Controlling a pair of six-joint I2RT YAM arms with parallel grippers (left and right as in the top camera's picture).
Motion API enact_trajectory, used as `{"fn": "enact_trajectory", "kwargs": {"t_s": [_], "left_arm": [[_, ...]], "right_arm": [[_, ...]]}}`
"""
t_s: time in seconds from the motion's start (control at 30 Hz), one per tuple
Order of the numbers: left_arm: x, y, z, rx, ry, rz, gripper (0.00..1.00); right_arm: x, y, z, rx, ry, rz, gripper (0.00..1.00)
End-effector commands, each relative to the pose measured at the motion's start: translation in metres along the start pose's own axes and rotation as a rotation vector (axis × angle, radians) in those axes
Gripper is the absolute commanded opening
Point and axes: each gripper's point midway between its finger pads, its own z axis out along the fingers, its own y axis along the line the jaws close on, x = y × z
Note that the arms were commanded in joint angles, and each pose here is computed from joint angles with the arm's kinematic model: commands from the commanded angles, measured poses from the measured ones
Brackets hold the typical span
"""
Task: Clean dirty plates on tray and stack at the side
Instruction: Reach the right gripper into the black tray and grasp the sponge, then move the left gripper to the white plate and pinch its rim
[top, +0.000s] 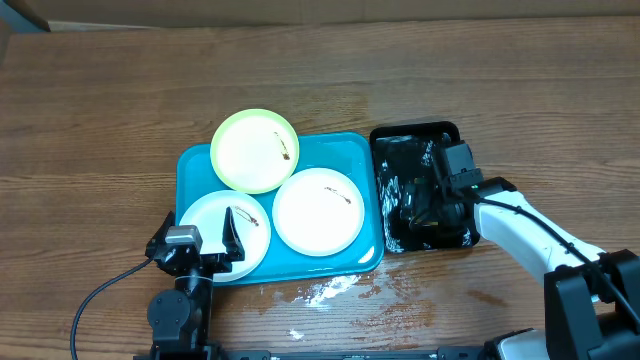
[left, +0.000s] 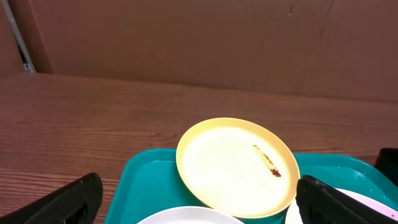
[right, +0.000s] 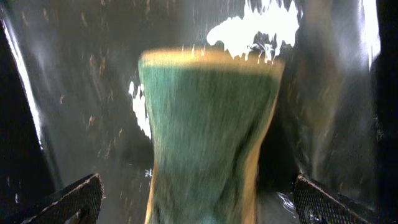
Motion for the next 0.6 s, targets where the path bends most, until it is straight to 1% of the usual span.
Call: {"fn": "enact_trajectory", "kwargs": {"t_s": [0.0, 0.03, 0.07, 0.1, 0.13, 0.17, 0.2, 0.23, 0.27, 0.3, 0.37, 0.4, 0.47, 0.53, 0.57], "left_arm": [[0.000, -0.003, 0.000, 0.016, -0.003, 0.019, 1.00], [0.000, -0.003, 0.000, 0.016, -0.003, 0.019, 1.00], [0.000, -0.003, 0.000, 0.016, -0.003, 0.019, 1.00], [0.000, -0.003, 0.000, 0.017, -0.003, 0.019, 1.00], [0.000, -0.003, 0.000, 0.016, -0.003, 0.019, 1.00], [0.000, -0.003, 0.000, 0.017, -0.003, 0.019, 1.00], [0.000, -0.003, 0.000, 0.016, -0.003, 0.019, 1.00], [0.000, -0.003, 0.000, 0.016, -0.003, 0.019, 1.00], [0.000, -0.003, 0.000, 0.016, -0.003, 0.019, 1.00], [0.000, -0.003, 0.000, 0.016, -0.003, 0.019, 1.00], [0.000, -0.003, 0.000, 0.016, -0.003, 0.019, 1.00], [0.000, -0.003, 0.000, 0.016, -0.003, 0.019, 1.00], [0.000, -0.003, 0.000, 0.016, -0.003, 0.019, 1.00], [0.000, -0.003, 0.000, 0.016, -0.003, 0.019, 1.00], [0.000, -0.003, 0.000, 0.016, -0.003, 0.019, 1.00]], "right_arm": [[0.014, 0.014, -0.002, -0.027, 0.062, 0.037, 0.89], [0.019, 0.015, -0.002, -0.021, 0.077, 0.029, 0.79], [0.023, 0.016, -0.002, -0.002, 0.080, 0.010, 0.58], [0.022, 0.015, -0.002, 0.016, 0.071, 0.000, 0.49], [0.019, 0.013, -0.001, 0.041, 0.051, -0.010, 0.35], [0.014, 0.007, -0.002, 0.098, 0.012, -0.013, 0.13], [0.012, 0.005, -0.002, 0.112, 0.003, -0.016, 0.08], [0.011, 0.002, -0.002, 0.128, -0.005, -0.017, 0.05], [0.011, 0.002, -0.002, 0.128, -0.006, -0.018, 0.05], [0.008, 0.004, -0.004, 0.124, -0.011, -0.017, 0.15], [0.002, 0.008, -0.012, 0.123, -0.009, -0.018, 0.56], [-0.003, 0.011, -0.020, 0.123, -0.006, -0.018, 0.64], [-0.013, 0.017, -0.035, 0.123, -0.007, -0.018, 0.73], [-0.026, 0.024, -0.047, 0.116, -0.026, -0.023, 0.89], [-0.029, 0.025, -0.048, 0.111, -0.037, -0.023, 0.95]]}}
